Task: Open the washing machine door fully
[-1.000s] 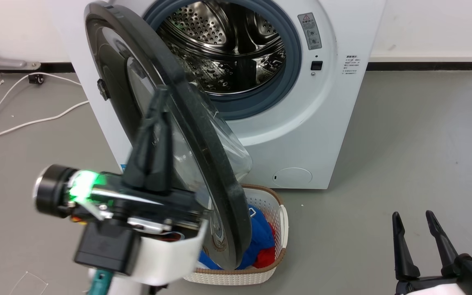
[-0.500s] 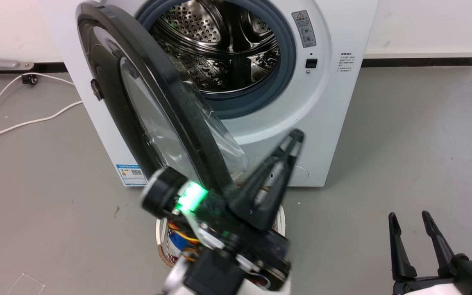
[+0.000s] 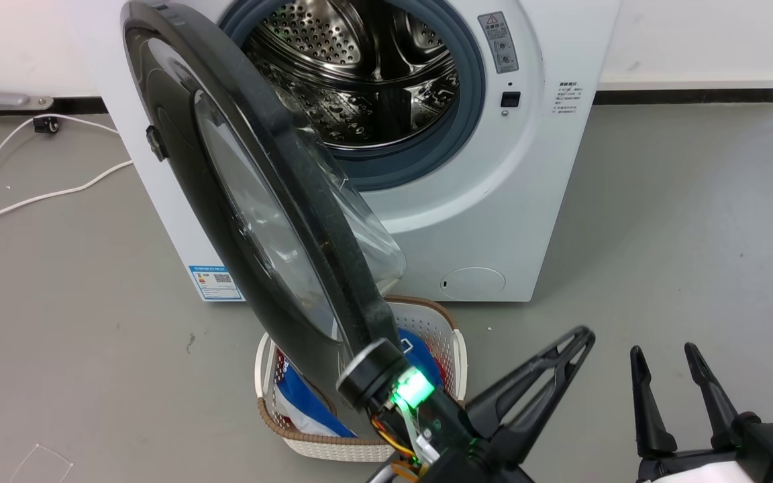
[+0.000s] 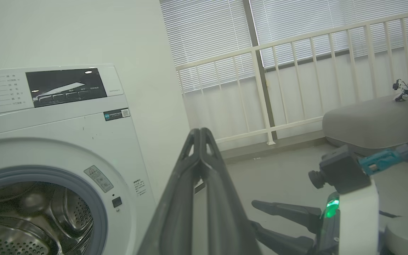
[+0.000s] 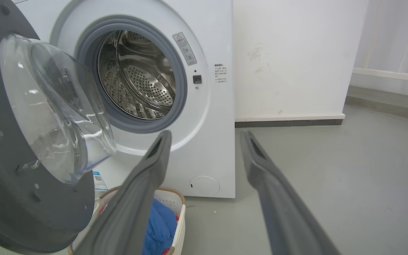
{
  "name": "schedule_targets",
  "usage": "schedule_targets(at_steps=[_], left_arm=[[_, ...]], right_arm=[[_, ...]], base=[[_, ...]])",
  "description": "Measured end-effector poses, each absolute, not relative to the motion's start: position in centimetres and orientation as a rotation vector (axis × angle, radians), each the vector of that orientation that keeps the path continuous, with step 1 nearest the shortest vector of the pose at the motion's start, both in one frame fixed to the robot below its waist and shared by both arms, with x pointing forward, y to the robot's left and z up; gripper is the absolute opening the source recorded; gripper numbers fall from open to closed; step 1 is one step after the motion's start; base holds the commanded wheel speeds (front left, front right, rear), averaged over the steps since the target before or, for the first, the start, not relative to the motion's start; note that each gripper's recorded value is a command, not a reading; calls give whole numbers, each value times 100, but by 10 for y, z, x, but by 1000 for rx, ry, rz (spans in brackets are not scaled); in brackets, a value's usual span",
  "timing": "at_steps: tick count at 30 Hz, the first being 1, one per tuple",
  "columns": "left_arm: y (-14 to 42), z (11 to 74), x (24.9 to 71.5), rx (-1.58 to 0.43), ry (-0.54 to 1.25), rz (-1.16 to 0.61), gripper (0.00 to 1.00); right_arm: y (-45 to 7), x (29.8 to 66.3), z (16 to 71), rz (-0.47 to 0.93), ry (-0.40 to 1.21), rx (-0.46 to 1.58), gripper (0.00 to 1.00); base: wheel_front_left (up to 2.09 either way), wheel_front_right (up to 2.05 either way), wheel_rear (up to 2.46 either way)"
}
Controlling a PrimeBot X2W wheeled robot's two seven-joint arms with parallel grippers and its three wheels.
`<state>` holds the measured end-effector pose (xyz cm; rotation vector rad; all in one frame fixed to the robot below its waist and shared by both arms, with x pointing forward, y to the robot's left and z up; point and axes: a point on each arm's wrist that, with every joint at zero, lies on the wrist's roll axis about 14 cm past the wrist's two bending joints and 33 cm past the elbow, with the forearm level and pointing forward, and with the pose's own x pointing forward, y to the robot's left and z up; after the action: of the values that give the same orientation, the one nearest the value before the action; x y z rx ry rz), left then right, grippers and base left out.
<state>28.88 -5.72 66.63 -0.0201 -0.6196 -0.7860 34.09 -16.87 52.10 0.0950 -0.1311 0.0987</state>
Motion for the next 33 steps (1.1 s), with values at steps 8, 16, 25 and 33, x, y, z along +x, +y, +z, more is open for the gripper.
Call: schedule_targets(at_steps=[8, 16, 25, 33], left_arm=[[-62, 613, 293, -10, -444, -808, 0], [-44, 569, 311, 15, -298, -745, 0], [-8, 547, 343, 24, -220, -598, 0], [19, 549, 357, 41, -224, -513, 0]], right_arm=[[-166, 344, 520, 106, -127, 94, 100], [-167, 346, 517, 101, -119, 93, 100], [-170, 348, 513, 94, -105, 93, 100], [-170, 351, 513, 93, -105, 93, 100]], base=[[0, 0, 0], [0, 0, 0], [0, 0, 0], [0, 0, 0]])
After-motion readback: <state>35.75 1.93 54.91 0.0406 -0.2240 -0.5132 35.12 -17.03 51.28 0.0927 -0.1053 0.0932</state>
